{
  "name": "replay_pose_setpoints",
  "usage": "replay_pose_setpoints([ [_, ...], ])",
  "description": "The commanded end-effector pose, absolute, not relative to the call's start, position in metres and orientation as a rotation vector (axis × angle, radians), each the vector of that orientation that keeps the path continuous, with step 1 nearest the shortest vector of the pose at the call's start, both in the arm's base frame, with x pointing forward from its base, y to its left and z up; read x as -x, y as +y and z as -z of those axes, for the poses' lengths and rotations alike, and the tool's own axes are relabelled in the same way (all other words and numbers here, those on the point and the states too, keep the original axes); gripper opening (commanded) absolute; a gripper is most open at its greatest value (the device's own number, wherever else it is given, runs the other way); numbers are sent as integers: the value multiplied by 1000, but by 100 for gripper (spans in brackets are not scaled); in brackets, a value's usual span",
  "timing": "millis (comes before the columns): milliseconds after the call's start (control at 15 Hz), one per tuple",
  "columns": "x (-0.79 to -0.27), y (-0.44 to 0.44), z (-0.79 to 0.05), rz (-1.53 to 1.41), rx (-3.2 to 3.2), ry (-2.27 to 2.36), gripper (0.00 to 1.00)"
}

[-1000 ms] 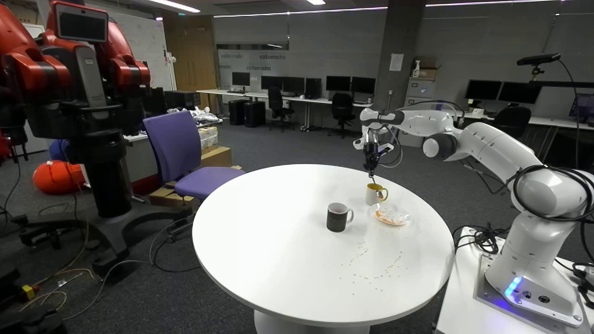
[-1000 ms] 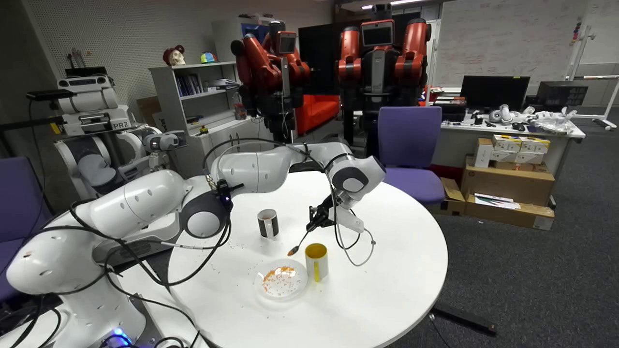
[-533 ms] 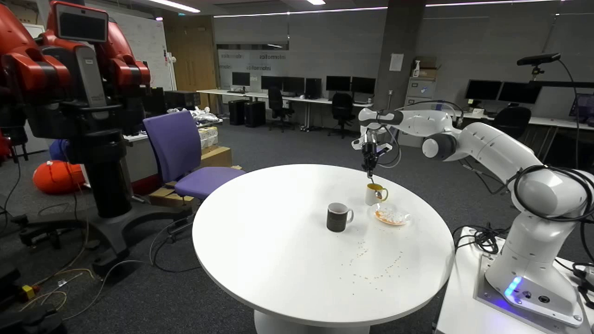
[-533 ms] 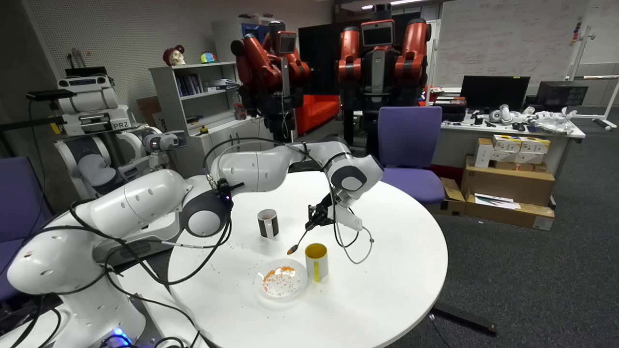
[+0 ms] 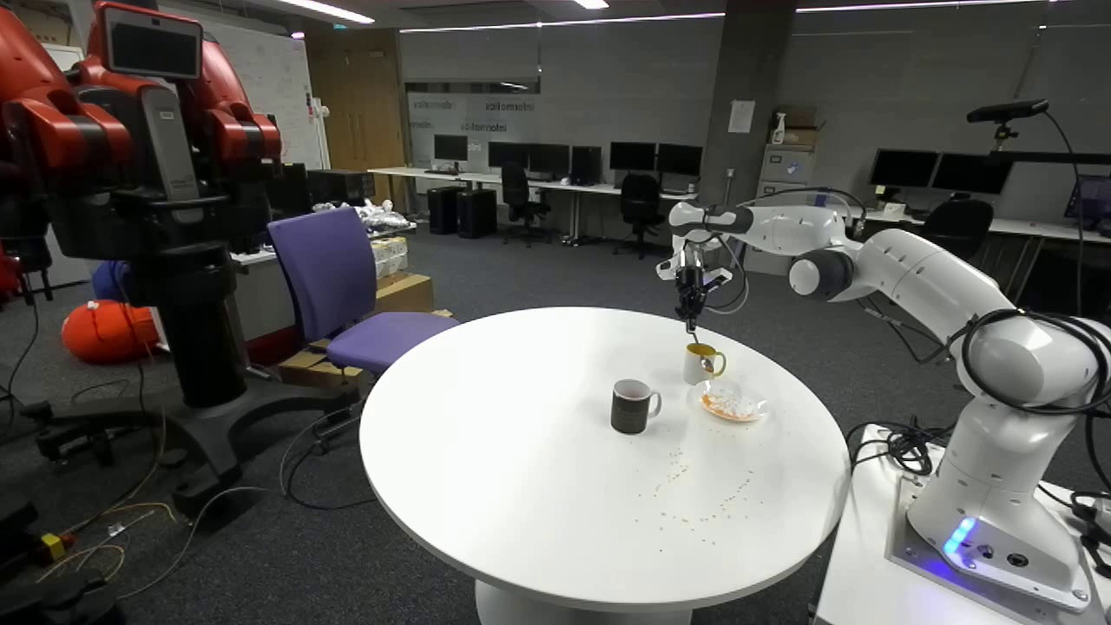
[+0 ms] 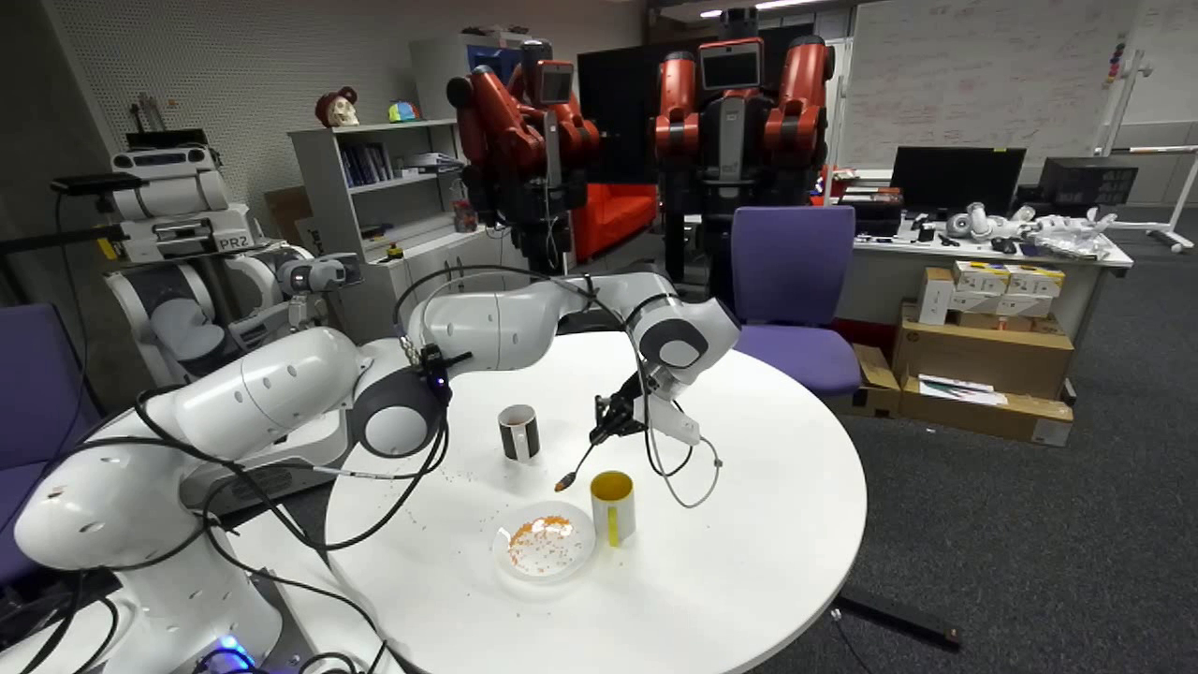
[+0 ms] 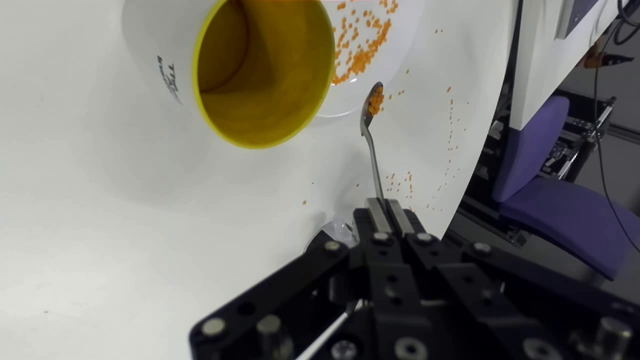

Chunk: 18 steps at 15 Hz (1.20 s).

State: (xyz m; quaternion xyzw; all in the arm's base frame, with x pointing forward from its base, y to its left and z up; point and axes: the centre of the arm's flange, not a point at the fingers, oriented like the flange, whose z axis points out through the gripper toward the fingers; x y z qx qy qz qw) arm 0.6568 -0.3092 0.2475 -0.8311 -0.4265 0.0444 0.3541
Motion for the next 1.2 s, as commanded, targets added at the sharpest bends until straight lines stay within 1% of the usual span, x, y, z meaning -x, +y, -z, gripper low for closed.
replay_pose_setpoints([
  [0,-644,-299,-271,-118,2135,-1158,1],
  [1133,-627,-285,-311,-161,2121,-1294,1],
])
